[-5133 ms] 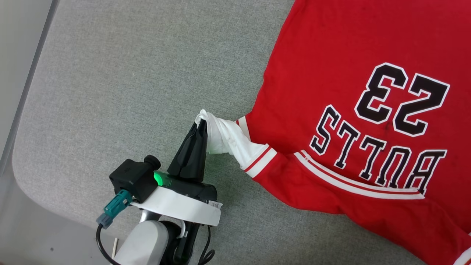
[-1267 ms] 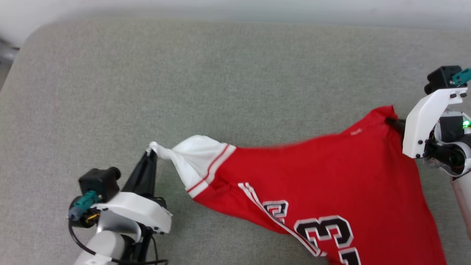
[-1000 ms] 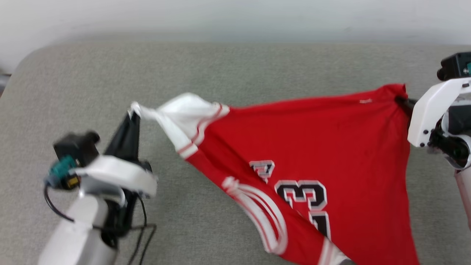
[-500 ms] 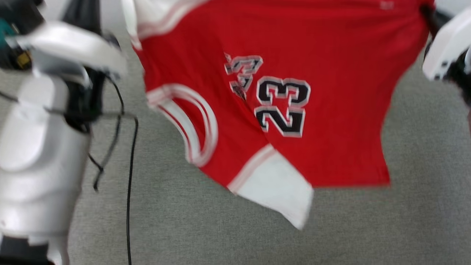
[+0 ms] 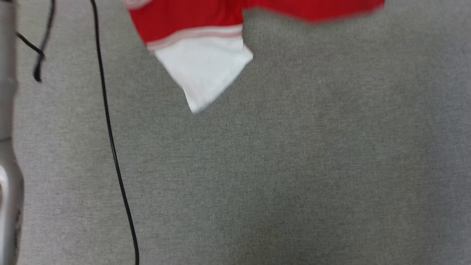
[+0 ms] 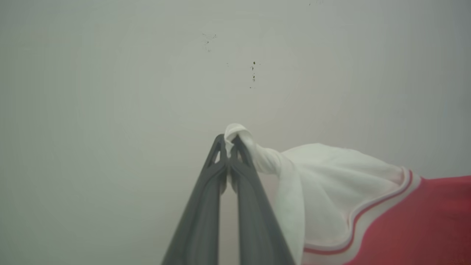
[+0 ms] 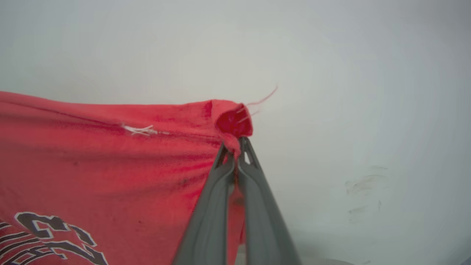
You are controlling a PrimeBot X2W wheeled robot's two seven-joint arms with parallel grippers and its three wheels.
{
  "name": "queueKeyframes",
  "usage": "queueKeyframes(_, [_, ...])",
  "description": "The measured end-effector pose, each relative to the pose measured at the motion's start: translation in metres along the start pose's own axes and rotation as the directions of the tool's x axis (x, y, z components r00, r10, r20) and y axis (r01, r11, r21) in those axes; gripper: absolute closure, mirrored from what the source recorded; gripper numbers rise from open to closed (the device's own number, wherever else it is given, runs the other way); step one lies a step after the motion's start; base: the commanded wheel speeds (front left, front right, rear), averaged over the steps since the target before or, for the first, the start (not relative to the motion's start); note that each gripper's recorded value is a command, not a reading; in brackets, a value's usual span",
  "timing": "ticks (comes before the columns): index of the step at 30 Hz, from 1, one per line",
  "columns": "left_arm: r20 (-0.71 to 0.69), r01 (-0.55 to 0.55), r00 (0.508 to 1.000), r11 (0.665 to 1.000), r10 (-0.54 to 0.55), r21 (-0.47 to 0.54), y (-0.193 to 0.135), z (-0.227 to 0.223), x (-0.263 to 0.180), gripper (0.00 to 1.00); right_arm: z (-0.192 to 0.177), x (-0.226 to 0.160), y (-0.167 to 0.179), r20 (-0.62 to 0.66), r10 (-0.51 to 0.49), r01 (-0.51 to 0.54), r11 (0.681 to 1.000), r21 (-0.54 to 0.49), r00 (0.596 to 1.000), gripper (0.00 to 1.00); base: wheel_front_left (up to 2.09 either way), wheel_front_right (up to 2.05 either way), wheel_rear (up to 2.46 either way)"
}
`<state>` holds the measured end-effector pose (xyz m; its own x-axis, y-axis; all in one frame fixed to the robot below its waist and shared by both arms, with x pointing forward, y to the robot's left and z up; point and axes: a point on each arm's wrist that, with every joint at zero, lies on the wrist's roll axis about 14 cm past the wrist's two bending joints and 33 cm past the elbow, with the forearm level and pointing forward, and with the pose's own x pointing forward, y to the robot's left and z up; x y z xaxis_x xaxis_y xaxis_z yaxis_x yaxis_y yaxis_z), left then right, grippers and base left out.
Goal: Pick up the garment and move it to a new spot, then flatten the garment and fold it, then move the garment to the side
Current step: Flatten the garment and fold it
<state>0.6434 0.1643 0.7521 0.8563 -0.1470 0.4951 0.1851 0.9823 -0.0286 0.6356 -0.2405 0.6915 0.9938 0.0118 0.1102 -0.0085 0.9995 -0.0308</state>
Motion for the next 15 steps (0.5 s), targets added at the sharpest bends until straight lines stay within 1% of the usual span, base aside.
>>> queueKeyframes(4, [0.020, 0.001, 1.000, 1.000, -0.001, 0.007, 0.004, 0.001, 0.016, 1.00, 0.014, 0.015, 0.000, 0.054, -0.007, 0.007, 1.000, 0.000, 0.999, 1.00, 0.00, 0.00, 0.00])
queueKeyframes(7, [0.023, -0.006, 1.000, 1.000, 0.006, 0.012, 0.009, -0.005, 0.025, 1.00, 0.007, 0.027, 0.001, 0.061, -0.009, 0.009, 1.000, -0.003, 0.998, 1.00, 0.00, 0.00, 0.00])
queueKeyframes(10, [-0.015, -0.020, 1.000, 1.000, 0.020, 0.008, 0.015, -0.029, 0.028, 1.00, -0.017, 0.037, 0.006, 0.027, -0.004, 0.004, 1.000, 0.002, 1.000, 1.00, 0.00, 0.00, 0.00])
queueKeyframes(15, [-0.104, -0.045, 0.994, 0.999, 0.044, -0.007, 0.026, -0.081, 0.023, 1.00, -0.067, 0.051, 0.015, -0.057, 0.010, -0.009, 1.000, 0.017, 0.998, 1.00, 0.00, 0.00, 0.00])
